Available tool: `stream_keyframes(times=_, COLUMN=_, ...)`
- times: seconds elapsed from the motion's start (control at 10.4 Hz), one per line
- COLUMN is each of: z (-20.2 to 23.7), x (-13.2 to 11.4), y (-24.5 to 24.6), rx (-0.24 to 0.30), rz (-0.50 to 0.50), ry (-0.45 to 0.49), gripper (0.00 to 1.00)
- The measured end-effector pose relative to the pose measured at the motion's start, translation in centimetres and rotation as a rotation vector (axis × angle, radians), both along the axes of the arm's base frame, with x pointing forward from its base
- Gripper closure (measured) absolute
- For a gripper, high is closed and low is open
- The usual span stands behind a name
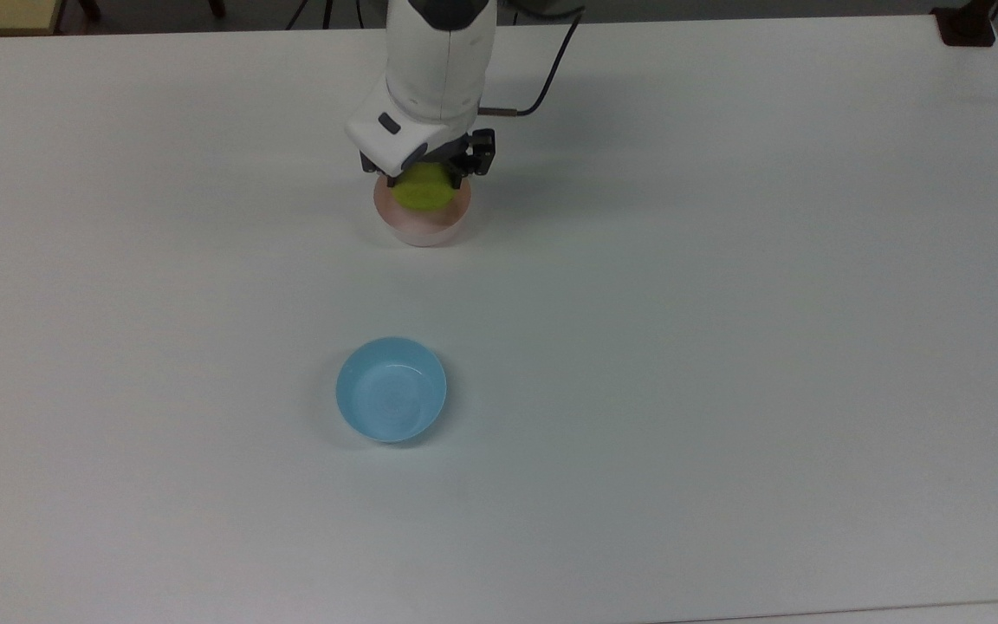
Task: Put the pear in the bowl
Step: 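Lower the pear into the pink bowl and open the gripper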
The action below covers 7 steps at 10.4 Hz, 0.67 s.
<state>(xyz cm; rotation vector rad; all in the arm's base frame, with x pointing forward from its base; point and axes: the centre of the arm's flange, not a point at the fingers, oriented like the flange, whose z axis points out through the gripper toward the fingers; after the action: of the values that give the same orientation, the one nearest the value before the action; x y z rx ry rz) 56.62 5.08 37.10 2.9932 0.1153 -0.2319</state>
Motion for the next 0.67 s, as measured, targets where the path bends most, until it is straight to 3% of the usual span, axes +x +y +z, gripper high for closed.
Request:
stream_keyframes(times=0.38, z=-3.4, x=0.7, y=0.5, rx=-0.014, rz=0.011, ry=0.01, gripper=0.23)
stream_keyframes(times=0.48, z=-3.2, x=0.7, y=0.5, rx=-0.013, rz=0.011, ry=0.007, gripper=0.17)
stream_keyframes(times=0.57, z=-2.8, x=0.8, y=0.5, rx=-0.011, rz=0.011, ry=-0.001, gripper=0.0)
stream_keyframes(times=0.67, z=-1.6, x=0.9, y=0.5, rx=-0.008, rz=0.009, ry=-0.006, gripper=0.0)
